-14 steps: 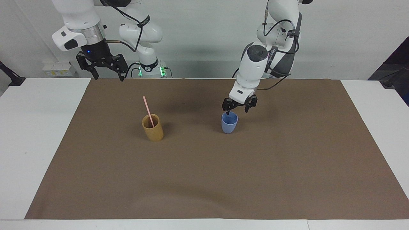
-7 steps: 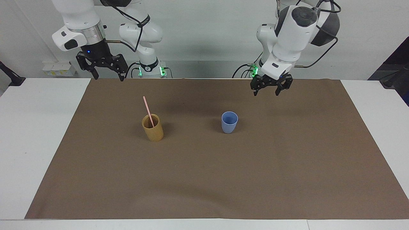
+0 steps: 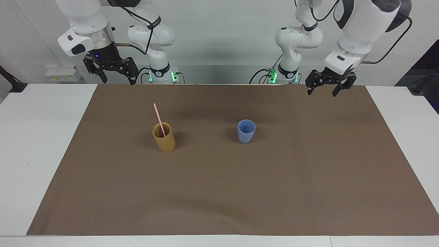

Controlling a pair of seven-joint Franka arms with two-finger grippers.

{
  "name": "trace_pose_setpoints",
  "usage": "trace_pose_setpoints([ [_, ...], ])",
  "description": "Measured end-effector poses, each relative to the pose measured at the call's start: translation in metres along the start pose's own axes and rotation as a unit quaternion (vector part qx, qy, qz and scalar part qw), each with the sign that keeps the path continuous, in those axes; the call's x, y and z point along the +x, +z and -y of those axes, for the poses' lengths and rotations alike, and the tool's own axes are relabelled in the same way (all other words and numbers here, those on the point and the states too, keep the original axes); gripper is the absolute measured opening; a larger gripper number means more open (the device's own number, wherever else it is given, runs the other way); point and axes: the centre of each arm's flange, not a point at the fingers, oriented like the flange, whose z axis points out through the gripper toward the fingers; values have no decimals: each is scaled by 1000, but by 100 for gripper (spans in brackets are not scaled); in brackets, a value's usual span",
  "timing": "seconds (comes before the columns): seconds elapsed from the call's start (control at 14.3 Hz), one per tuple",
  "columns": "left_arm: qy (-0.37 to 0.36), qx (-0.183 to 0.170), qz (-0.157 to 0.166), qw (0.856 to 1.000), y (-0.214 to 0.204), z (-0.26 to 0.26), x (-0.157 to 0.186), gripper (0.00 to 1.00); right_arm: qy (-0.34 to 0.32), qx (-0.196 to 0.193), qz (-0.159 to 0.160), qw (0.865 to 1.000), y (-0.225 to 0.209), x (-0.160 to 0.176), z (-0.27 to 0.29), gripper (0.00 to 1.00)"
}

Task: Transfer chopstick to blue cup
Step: 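Release the blue cup and retract the left gripper, then reach the right gripper to the pink stick in the tan cup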

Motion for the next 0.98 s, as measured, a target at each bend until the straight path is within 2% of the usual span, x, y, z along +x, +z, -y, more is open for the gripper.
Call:
trace_pose_setpoints([
  [0.14, -6, 1, 2, 1000, -3, 7, -1, 100, -7, 4, -21, 1000, 7, 2, 9, 100],
  [0.56, -18, 1, 9, 1000, -9, 20, -9, 100, -40, 4, -22, 999, 63, -3, 47, 100],
  [0.98, -19, 1, 5, 1000, -15, 21, -14, 100, -45, 25, -28, 998, 117, -31, 61, 98],
])
